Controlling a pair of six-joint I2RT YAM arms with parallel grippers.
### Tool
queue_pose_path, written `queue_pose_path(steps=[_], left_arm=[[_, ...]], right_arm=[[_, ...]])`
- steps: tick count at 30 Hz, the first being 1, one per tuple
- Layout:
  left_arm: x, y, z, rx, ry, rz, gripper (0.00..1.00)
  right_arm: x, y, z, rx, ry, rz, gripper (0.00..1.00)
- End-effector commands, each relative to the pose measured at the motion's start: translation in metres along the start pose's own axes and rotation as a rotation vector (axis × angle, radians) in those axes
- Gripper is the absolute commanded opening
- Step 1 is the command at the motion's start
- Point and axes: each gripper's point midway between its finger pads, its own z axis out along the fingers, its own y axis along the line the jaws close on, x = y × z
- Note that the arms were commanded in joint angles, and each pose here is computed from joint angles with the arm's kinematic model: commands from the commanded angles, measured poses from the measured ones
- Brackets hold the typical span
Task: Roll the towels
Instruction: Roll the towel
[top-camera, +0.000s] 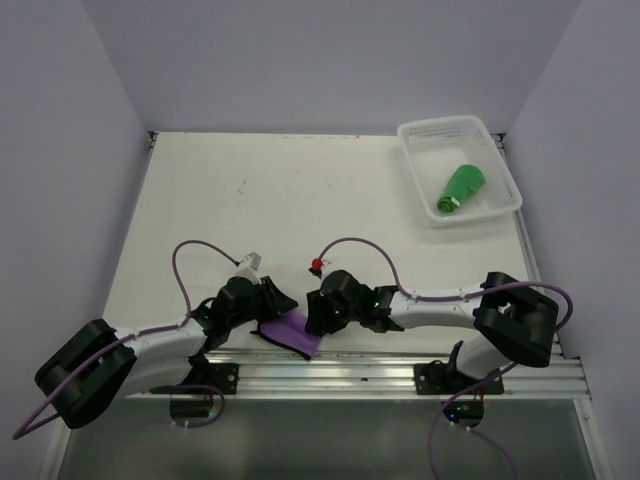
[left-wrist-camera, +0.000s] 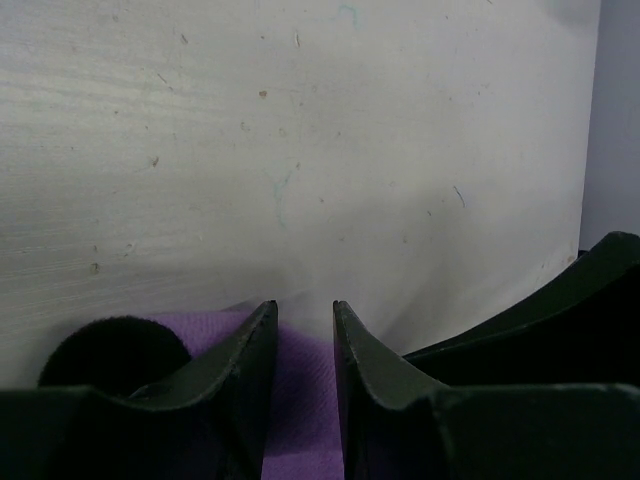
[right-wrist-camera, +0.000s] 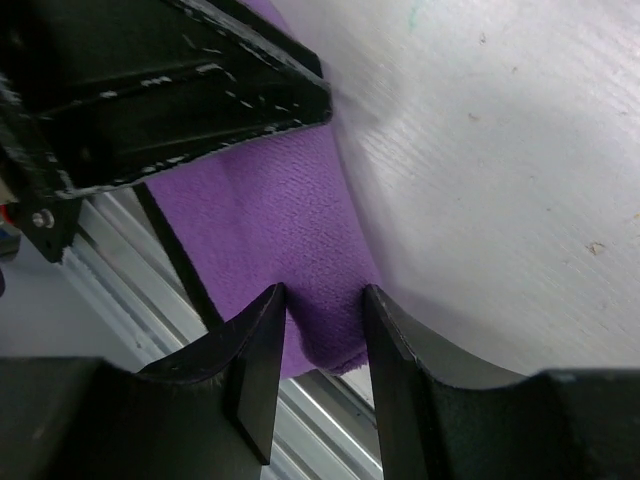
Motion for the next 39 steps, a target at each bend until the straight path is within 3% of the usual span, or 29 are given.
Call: queue_pose_path(steps=[1,8,14,18,21,22,25,29,34,39], left_arm=[[0.020,0.044,-0.006,-0.147,0.045,0.014,0.33],[0.019,0.044,-0.005,-0.148,0.043,0.020,0.33],[0.017,0.042,-0.003,-0.149,0.043,0.026,0.33],[0.015,0.038,-0.002,-0.149,0.043,0.035,0.33],[0.010,0.033,0.000,-0.147,0.042,0.048,0.34],[0.008,0.031,0.001,-0.150,0.045,0.057,0.34],[0.002,0.024,0.003,-0.146,0.041,0.075,0.34],[-0.015,0.013,0.007,-0.145,0.017,0.093,0.35],[-0.047,-0.007,0.016,-0.156,-0.005,0.126,0.36],[-0.070,-0.031,0.026,-0.140,-0.008,0.153,0.36]], right_arm=[[0.015,-0.007,0.005,-0.004,0.038,0.023,0.42],[0.037,-0.033,0.012,0.062,0.085,-0.006,0.43],[0.035,-0.040,0.007,0.103,0.082,-0.159,0.47],[0.043,-0.042,0.005,0.122,0.107,-0.220,0.44],[0.047,-0.028,0.006,0.080,0.113,-0.265,0.27],[0.047,-0.025,0.006,0.073,0.114,-0.275,0.14],[0.046,-0.017,0.003,0.106,0.105,-0.348,0.00],[0.036,-0.019,-0.001,0.202,0.023,-0.406,0.00],[-0.005,-0.039,-0.015,0.447,-0.218,-0.374,0.00],[-0.033,-0.048,-0.023,0.620,-0.328,-0.361,0.00]])
